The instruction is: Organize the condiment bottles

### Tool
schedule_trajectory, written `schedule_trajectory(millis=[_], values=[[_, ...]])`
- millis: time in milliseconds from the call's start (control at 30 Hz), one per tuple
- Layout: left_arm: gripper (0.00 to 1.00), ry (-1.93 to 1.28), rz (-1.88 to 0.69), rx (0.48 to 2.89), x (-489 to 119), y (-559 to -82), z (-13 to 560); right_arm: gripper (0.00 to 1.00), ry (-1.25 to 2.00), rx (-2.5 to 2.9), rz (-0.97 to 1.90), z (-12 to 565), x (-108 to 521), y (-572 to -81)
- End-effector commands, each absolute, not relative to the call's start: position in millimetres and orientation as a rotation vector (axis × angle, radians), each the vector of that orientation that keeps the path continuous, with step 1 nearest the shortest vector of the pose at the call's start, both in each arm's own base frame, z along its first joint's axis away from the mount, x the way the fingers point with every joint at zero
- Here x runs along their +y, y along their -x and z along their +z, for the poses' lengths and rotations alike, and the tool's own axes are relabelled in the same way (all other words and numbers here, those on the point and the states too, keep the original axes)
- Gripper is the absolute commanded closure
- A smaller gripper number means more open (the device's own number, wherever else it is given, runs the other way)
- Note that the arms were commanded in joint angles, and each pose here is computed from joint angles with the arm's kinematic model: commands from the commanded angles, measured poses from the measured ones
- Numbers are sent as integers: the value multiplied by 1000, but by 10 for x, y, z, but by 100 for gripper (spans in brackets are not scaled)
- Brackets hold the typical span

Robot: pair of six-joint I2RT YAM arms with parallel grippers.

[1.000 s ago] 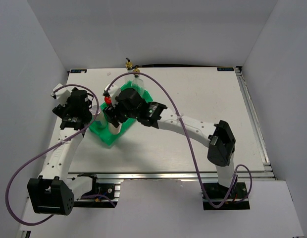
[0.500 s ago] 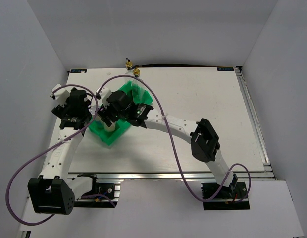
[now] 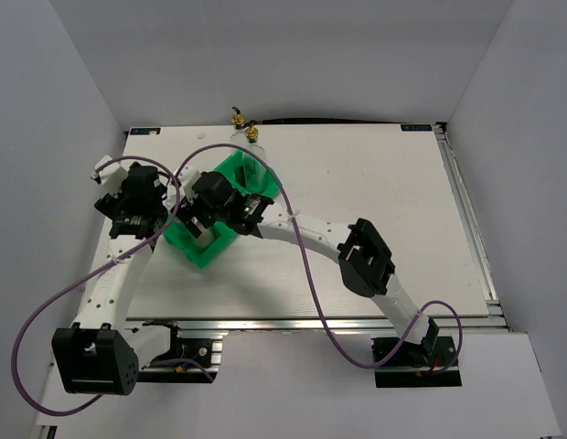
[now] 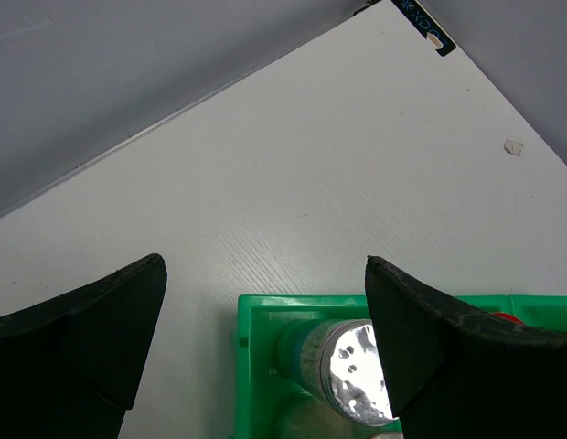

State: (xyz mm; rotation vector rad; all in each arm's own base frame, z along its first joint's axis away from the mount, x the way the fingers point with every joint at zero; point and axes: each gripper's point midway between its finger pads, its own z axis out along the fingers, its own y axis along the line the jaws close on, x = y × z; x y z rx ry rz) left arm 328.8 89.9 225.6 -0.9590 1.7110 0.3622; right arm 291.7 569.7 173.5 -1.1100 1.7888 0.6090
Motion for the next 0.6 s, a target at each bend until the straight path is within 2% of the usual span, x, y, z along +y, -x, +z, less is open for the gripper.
schedule_trajectory(millis=[0,167,333,533,567], values=[[2,971,357,1702,920,-3278,2245,11,1003,1637,654,2440,5820,-3003],[2,967,329,1698,892,-3290,2273,11,1018,1615,659,2582,5773,-2945],[2,969,342,1698,904,-3274,2263,11,981,1565,674,2986,5599,-2871],[2,959,327,1693,893,-3272,2295,10,805,1577,543,3242,4722,-2934],[2,939,295,1702,844,-3294,2293,11,736,1558,536,3473,4427,-2918]])
